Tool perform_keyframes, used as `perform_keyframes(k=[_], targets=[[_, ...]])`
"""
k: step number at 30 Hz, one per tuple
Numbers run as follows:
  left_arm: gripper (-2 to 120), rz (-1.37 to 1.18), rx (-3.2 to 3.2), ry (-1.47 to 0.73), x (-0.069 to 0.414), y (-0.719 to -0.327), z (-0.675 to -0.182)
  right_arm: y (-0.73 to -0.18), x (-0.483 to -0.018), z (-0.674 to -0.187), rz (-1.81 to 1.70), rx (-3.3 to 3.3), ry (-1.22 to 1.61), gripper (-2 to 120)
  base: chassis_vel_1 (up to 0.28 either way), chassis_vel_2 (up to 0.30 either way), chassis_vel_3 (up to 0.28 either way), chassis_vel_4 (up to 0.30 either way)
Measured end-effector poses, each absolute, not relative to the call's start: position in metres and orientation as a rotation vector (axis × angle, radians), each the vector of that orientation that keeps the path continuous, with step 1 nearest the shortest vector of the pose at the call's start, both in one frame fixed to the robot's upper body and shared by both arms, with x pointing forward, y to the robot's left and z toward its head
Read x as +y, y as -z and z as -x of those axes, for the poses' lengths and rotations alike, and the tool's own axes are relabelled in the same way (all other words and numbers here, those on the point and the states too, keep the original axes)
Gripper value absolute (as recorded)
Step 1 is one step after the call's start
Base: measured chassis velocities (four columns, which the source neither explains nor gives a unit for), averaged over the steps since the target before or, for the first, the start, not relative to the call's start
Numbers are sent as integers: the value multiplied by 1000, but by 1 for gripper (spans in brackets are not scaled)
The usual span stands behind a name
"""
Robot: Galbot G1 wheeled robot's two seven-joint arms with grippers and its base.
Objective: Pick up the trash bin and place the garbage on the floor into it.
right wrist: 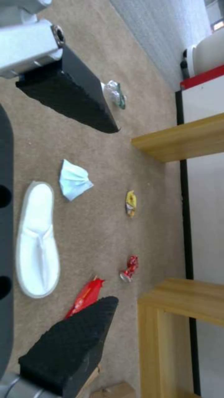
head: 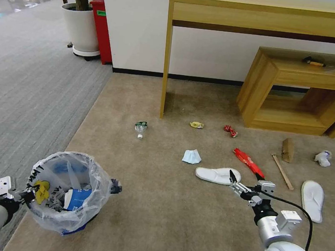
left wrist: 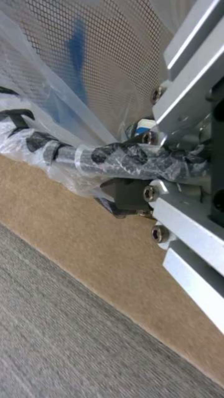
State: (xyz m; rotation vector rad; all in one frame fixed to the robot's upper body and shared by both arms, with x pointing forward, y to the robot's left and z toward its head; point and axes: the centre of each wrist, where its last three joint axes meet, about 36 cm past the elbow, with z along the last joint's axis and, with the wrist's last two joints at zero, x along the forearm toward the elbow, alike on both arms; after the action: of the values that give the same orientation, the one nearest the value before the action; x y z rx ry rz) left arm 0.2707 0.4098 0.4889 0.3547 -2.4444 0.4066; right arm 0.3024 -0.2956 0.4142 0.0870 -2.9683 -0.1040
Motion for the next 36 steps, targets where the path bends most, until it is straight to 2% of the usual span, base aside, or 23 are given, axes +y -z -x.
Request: perform_keyframes(k=[26,36], targets=[[0,-327,-2444,-396,398,-488,-271,-397,-298,-305,-88,-2925,108,100,-131,134,127,-129],[0,-320,-2442,-392,395,-488,-271,-350,-328,-302,35,-2777,160,100,-95,95,91,-112]])
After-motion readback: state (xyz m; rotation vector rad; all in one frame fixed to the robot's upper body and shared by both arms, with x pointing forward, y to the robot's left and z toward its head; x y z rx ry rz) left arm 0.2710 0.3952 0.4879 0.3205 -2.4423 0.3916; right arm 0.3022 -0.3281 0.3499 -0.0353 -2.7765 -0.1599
